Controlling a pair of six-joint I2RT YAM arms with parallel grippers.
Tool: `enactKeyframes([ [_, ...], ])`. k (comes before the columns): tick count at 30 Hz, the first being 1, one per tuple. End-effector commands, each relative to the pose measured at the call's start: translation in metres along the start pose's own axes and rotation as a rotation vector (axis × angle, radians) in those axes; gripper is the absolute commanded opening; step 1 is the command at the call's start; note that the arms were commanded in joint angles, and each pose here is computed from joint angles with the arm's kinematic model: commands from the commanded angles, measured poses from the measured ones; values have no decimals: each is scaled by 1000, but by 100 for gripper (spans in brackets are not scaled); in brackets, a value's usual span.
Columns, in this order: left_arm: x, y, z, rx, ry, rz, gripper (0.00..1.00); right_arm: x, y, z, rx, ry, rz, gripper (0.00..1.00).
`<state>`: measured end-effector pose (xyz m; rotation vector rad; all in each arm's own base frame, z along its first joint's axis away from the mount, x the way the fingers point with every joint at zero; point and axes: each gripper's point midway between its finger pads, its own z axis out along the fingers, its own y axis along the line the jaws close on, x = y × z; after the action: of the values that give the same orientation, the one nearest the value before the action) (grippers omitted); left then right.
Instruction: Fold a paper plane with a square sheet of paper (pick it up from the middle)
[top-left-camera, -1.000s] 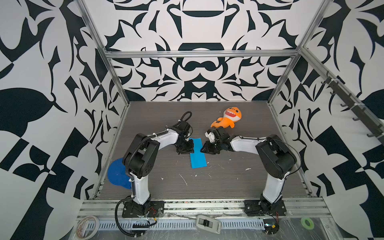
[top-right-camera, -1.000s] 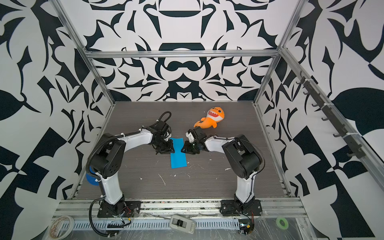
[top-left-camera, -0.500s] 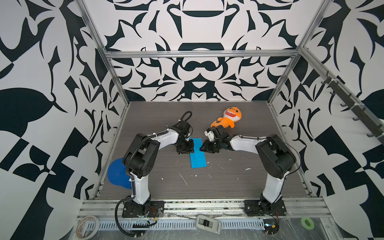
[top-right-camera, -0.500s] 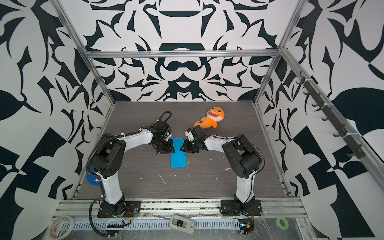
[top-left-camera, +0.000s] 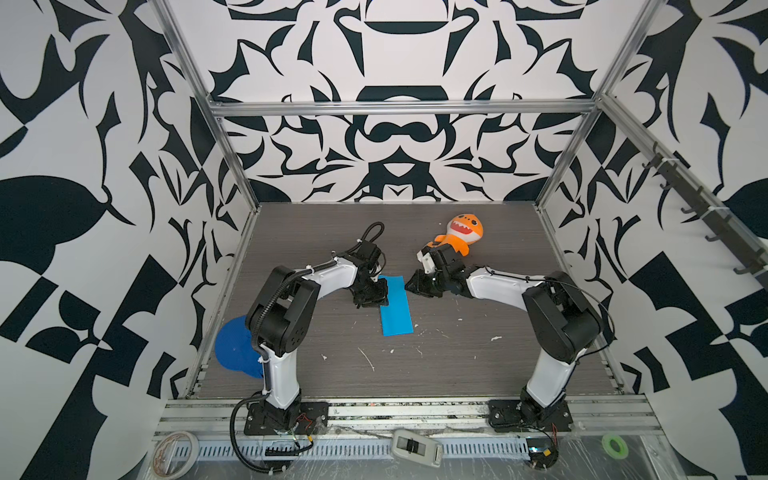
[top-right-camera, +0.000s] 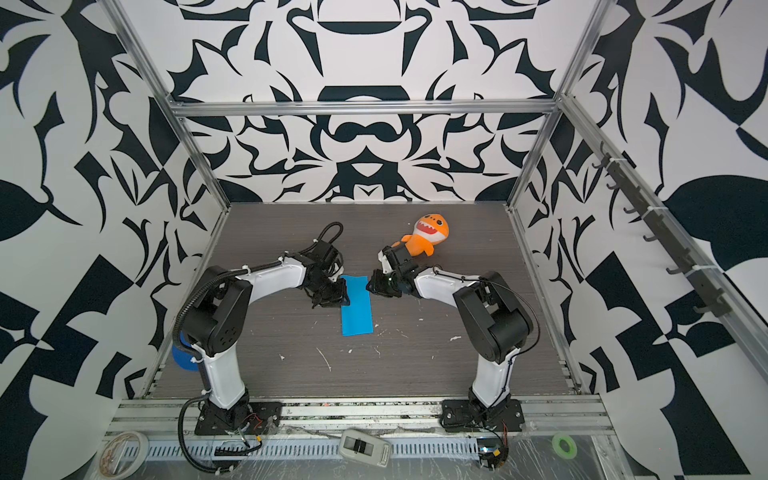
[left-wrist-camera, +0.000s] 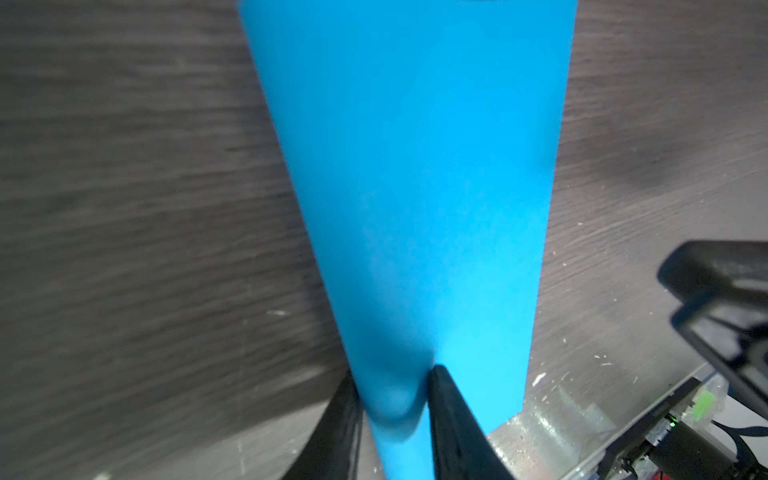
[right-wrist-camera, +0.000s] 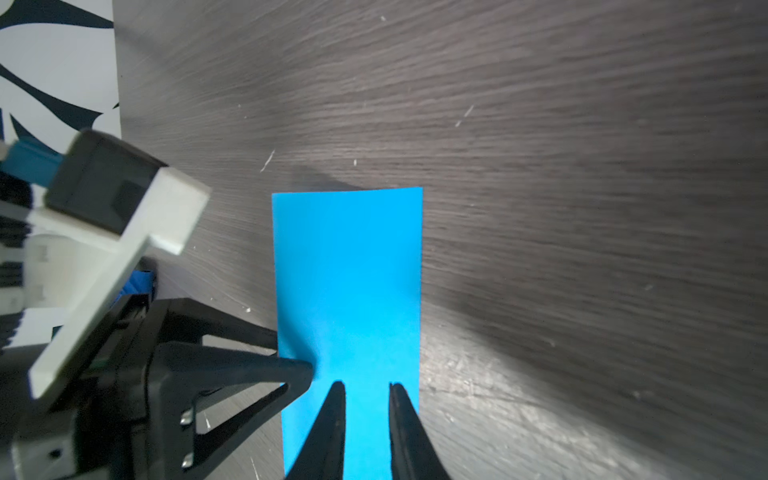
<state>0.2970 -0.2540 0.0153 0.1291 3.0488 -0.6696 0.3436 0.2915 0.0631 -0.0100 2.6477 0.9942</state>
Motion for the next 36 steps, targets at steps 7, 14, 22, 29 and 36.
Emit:
enactKeyframes([
  [7,48,75,41,-262,162,-86,31,3,19,10,-67,46,-18,21],
  [14,49,75,41,-265,163,-88,31,15,21,21,-82,105,-24,19],
  [22,48,75,41,-264,162,-88,31,24,8,30,-40,147,-10,17],
  [29,42,69,35,-255,145,-82,31,40,-19,35,54,198,4,15],
  [36,9,31,-12,-190,11,-112,40,55,-43,38,145,254,8,14],
])
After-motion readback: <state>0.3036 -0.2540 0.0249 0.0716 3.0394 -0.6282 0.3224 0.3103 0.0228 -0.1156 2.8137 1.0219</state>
